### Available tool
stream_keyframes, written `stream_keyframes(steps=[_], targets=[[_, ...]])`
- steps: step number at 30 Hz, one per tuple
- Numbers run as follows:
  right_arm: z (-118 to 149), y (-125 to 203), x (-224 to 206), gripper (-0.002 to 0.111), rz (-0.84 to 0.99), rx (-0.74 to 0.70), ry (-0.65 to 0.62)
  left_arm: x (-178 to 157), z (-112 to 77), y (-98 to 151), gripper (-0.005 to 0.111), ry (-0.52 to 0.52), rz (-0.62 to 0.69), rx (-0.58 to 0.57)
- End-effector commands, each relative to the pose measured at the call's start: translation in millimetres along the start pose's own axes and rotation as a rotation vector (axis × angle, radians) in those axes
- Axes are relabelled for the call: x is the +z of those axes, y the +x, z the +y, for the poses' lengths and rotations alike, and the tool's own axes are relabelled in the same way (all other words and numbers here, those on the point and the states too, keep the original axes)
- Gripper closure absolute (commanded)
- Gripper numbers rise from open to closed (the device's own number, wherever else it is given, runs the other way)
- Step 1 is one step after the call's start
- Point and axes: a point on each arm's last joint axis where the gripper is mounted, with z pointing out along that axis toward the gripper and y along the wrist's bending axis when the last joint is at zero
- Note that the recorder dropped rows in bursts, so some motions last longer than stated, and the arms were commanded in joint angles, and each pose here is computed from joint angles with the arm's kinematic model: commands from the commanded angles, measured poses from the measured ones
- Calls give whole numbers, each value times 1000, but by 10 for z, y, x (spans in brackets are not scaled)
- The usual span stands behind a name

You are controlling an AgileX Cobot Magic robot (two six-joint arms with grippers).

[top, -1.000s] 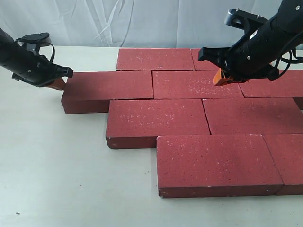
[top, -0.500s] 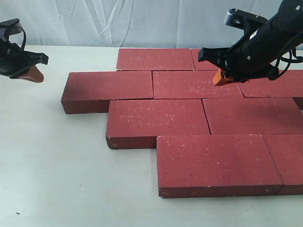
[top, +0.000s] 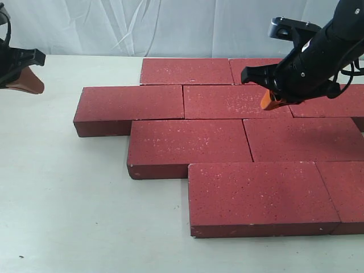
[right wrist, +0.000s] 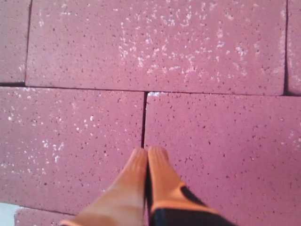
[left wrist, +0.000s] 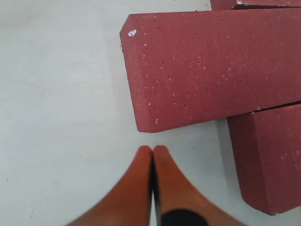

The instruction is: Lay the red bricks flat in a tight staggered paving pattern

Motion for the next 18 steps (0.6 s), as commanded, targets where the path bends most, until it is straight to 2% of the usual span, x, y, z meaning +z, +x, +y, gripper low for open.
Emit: stream_keyframes(steps=[1,10,18], targets=[[-23,32,-27,109,47,-22,16,-165,-181,142,107,-21,-30,21],[-2,110,-173,109,102,-31,12,-270,-593,384,107,-132,-13,137],[-6,276,-392,109,68,-46,7,-291,-732,523,107,-162,-24,142]])
